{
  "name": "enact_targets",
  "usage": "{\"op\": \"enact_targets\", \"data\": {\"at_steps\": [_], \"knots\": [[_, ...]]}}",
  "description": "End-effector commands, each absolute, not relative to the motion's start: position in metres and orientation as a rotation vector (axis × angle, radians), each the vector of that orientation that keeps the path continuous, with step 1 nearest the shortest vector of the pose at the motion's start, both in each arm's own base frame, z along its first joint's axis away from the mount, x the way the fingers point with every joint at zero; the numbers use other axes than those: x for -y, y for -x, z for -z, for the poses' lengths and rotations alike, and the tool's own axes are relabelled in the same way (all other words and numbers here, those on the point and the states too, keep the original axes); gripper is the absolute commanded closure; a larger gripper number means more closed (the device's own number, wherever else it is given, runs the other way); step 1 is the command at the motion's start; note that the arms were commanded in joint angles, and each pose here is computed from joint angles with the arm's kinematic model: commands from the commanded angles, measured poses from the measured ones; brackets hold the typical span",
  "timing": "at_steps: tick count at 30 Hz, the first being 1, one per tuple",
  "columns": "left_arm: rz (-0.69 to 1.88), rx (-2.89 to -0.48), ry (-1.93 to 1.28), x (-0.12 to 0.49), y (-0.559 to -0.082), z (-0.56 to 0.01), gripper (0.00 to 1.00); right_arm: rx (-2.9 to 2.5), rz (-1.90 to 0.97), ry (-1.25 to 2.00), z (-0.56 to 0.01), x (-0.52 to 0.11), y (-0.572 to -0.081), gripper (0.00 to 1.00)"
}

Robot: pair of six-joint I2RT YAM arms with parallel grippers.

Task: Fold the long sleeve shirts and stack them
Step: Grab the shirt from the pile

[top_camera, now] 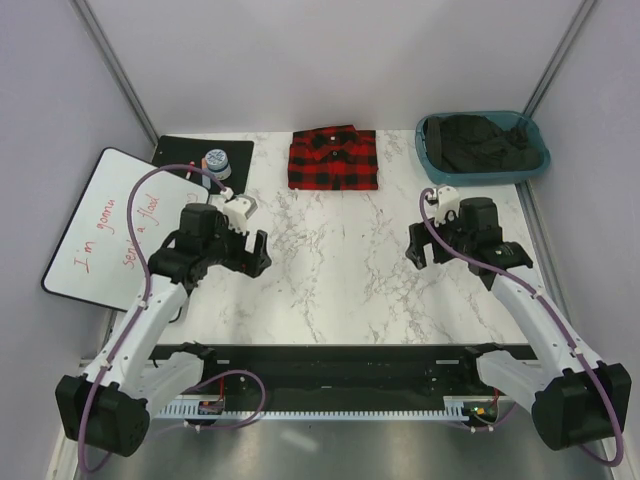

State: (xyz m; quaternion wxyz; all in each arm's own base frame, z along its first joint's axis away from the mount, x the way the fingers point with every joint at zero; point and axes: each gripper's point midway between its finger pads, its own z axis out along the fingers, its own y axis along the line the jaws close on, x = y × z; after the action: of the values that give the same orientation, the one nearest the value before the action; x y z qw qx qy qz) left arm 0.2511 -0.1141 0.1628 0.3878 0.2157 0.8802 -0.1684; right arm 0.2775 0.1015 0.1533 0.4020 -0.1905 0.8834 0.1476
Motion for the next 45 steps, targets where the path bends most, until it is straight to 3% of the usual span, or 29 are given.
{"op": "enact_targets", "data": {"at_steps": [1, 7, 8, 17, 23, 30, 38, 43, 45], "knots": [[0.411, -2.211, -0.541, 0.115, -0.268, -0.185, 0.0, -2.195, -0.306, 0.457, -0.175, -0.094, -0.296, 0.02], [0.444, -2.25, -0.473, 0.119, -0.298, -0.215, 0.01, -2.164, -0.277, 0.432, -0.23, -0.088, -0.356, 0.02], [0.462, -2.241, -0.471, 0.121, -0.3, -0.222, 0.01, -2.101, -0.283, 0.429, -0.26, -0.088, -0.372, 0.02], [0.577, -2.133, -0.373, 0.139, -0.329, -0.271, 0.0, -1.98, -0.071, 0.176, -0.331, 0.017, -0.525, 0.02], [0.656, -2.139, -0.394, 0.149, -0.327, -0.254, 0.01, -2.001, 0.063, 0.092, -0.287, 0.073, -0.6, 0.02], [0.607, -2.194, -0.386, 0.143, -0.333, -0.232, 0.0, -2.067, 0.174, 0.017, -0.175, 0.102, -0.656, 0.02], [0.57, -2.245, -0.37, 0.139, -0.341, -0.214, 0.0, -2.138, 0.31, 0.036, -0.065, 0.126, -0.679, 0.02], [0.562, -2.274, -0.347, 0.138, -0.346, -0.206, 0.0, -2.152, 0.312, 0.029, -0.032, 0.131, -0.684, 0.02], [0.55, -2.273, -0.337, 0.136, -0.349, -0.208, 0.01, -2.154, 0.265, 0.045, -0.03, 0.125, -0.687, 0.12]]}}
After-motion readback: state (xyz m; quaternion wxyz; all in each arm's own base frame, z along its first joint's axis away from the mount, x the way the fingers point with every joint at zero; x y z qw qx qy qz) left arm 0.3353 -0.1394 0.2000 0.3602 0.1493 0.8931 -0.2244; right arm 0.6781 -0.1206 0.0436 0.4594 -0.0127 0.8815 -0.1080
